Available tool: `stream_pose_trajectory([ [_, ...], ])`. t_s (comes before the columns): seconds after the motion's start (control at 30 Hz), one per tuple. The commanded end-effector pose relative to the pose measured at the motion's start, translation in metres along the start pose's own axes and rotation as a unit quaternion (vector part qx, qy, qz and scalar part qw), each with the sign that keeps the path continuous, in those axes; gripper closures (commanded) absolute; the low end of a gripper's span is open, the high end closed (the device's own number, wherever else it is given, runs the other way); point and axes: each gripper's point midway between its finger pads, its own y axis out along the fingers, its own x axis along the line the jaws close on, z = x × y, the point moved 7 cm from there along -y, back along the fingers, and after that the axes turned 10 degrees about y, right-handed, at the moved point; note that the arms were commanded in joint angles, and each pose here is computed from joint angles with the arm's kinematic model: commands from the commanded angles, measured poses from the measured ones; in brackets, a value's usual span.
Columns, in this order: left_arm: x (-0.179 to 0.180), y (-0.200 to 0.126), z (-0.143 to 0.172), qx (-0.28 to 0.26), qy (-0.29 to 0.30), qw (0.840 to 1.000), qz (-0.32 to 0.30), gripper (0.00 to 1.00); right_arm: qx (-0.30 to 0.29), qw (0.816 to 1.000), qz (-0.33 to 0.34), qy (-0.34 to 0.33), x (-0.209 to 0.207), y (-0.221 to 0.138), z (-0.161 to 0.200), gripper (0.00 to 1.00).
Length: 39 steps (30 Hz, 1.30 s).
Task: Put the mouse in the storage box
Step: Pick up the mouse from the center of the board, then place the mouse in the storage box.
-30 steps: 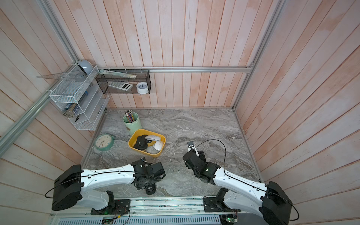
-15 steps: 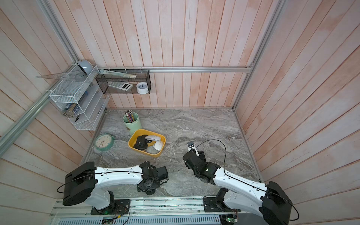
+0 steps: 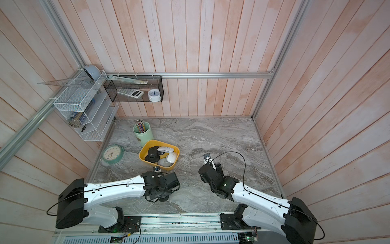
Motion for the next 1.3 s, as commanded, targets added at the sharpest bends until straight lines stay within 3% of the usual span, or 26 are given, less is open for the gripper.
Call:
stream_pose_trajectory([
  [0.0, 0.017, -0.017, -0.030, -0.043, -0.013, 0.999, -0.004, 0.46, -0.010, 1.000, 0.006, 0.012, -0.004, -0.001, 0.000, 0.25],
  [0.17, 0.031, -0.035, -0.078, -0.063, -0.037, 0.997, 0.012, 0.47, -0.013, 1.000, 0.007, 0.014, -0.005, -0.001, 0.000, 0.25],
  [0.4, 0.034, -0.030, -0.128, -0.060, -0.039, 0.997, 0.008, 0.47, -0.014, 1.000, 0.008, 0.014, -0.005, -0.001, 0.000, 0.24],
  [0.63, 0.023, 0.000, -0.166, -0.042, -0.042, 0.998, 0.014, 0.47, -0.017, 1.000, 0.008, 0.016, -0.006, -0.001, 0.000, 0.24],
  [0.87, 0.017, 0.032, -0.181, -0.030, -0.045, 0.999, 0.005, 0.46, -0.022, 1.000, 0.006, 0.019, -0.006, -0.002, 0.000, 0.24],
  [1.07, 0.016, 0.045, -0.190, -0.039, -0.049, 0.998, 0.010, 0.26, -0.029, 0.999, -0.001, 0.024, -0.007, -0.004, 0.000, 0.24],
  [1.27, 0.017, 0.043, -0.195, -0.062, -0.053, 0.996, 0.022, 0.17, -0.032, 0.999, -0.007, 0.030, -0.008, -0.005, 0.000, 0.24],
])
